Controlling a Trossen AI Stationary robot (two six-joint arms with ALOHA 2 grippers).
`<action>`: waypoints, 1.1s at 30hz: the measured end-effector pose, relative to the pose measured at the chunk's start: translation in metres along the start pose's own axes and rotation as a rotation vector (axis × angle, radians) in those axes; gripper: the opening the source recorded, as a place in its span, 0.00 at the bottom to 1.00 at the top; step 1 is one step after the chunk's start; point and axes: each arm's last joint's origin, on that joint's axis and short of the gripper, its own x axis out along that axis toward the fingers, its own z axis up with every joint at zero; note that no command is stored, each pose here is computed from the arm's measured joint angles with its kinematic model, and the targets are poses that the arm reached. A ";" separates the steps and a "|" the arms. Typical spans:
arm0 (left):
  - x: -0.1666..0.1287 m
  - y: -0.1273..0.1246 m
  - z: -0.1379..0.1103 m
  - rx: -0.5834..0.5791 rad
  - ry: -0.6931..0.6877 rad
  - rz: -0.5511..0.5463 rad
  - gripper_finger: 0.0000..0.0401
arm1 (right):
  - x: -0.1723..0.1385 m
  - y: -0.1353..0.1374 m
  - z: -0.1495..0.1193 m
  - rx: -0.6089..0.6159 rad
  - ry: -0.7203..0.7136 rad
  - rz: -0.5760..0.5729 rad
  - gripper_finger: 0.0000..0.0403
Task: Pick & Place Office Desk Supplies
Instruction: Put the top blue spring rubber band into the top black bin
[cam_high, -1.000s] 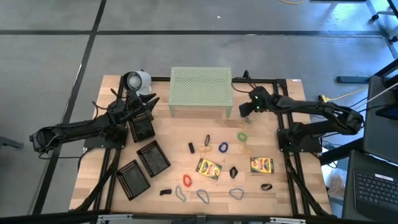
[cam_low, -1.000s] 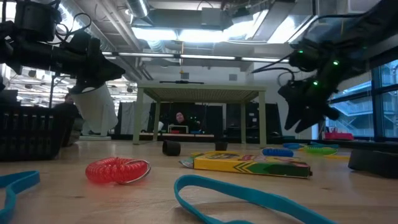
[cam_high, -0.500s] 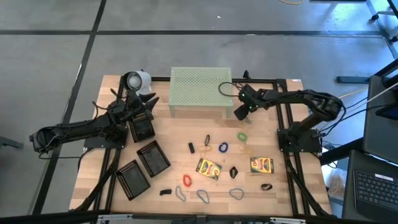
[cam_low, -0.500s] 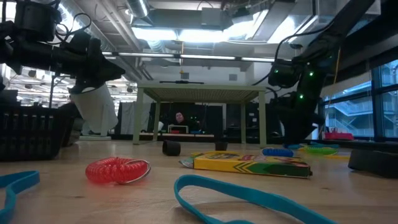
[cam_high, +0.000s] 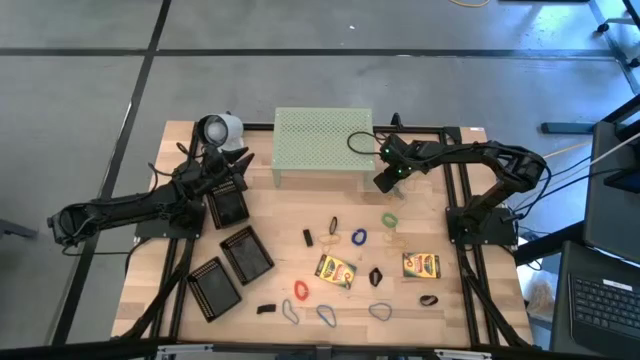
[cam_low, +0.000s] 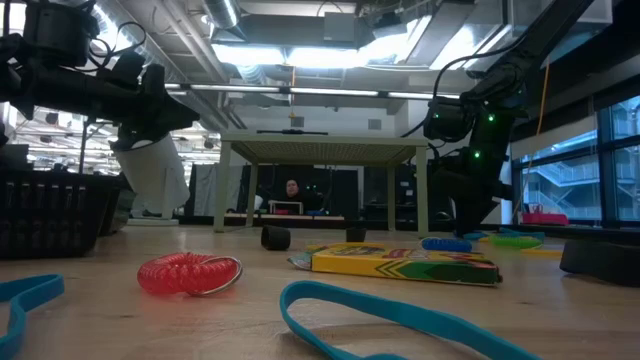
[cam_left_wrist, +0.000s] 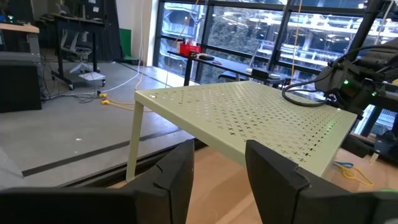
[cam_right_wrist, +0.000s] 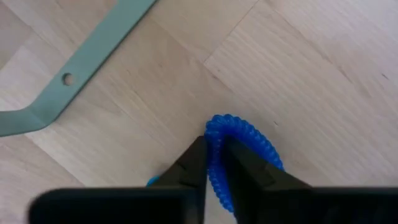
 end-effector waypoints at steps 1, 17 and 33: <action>0.000 0.000 0.000 0.000 0.000 0.000 0.35 | 0.000 0.000 0.000 0.000 0.000 0.000 0.07; 0.000 -0.001 0.001 -0.015 -0.008 -0.013 0.35 | -0.052 -0.003 0.007 0.013 -0.127 -0.208 0.03; -0.013 -0.031 0.024 0.078 -0.243 -0.570 0.35 | -0.131 0.067 0.025 -0.249 -0.640 0.158 0.04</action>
